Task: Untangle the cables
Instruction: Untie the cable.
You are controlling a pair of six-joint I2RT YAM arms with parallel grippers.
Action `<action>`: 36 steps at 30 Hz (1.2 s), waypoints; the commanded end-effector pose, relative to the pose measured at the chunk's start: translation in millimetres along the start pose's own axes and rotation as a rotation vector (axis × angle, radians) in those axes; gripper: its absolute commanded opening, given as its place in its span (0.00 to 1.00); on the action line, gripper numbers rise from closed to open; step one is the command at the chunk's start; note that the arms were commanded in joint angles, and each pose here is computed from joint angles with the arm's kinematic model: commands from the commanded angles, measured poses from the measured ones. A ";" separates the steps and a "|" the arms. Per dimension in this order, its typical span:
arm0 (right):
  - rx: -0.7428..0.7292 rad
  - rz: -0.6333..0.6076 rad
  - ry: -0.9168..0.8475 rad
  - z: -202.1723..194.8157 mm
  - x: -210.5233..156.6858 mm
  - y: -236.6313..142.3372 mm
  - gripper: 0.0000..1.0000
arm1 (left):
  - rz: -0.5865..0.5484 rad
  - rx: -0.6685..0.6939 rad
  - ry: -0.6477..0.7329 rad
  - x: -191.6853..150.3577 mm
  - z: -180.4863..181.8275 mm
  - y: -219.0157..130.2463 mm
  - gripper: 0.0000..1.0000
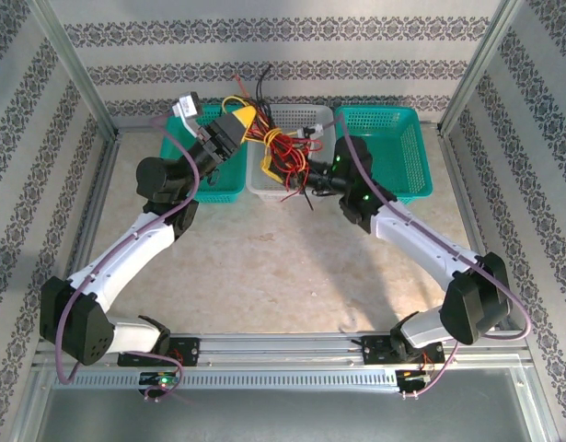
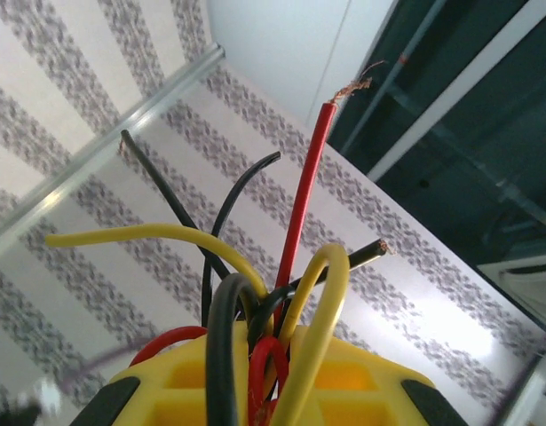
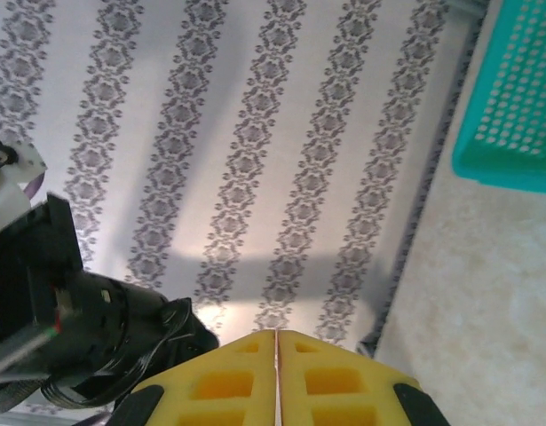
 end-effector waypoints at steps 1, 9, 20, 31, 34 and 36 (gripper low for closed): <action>0.075 -0.096 0.066 -15.6 -16.3 -7.5 0.00 | -0.285 0.015 0.184 26.0 -26.7 -11.3 0.00; 0.040 -0.201 0.055 -10.2 -69.3 -77.7 0.00 | -0.298 0.466 0.441 6.2 6.9 -36.8 0.00; 0.022 -0.245 -0.085 53.7 -88.2 -124.5 0.00 | -0.109 0.670 0.556 -34.9 34.8 -63.8 0.00; 0.022 -0.347 -0.276 162.3 -24.0 -122.8 0.00 | 0.155 0.483 0.401 -59.1 9.8 -85.2 0.00; 0.003 -0.357 -0.294 176.9 4.8 -114.6 0.00 | 0.196 0.357 0.292 -58.6 -6.7 -81.1 0.00; -0.019 -0.370 -0.303 180.1 22.2 -108.8 0.00 | 0.179 0.273 0.229 -57.1 -16.0 -79.7 0.00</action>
Point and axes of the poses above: each hand's point on the last joint's axis, 136 mm out from that joint toward the fingers, its own y axis out along the fingers, its own z axis along the line the jaws close on, x = y × z, the point moved 10 cm from there along -y, back along the fingers, and after that the axes turned 11 degrees about y, right-handed, at the moved point
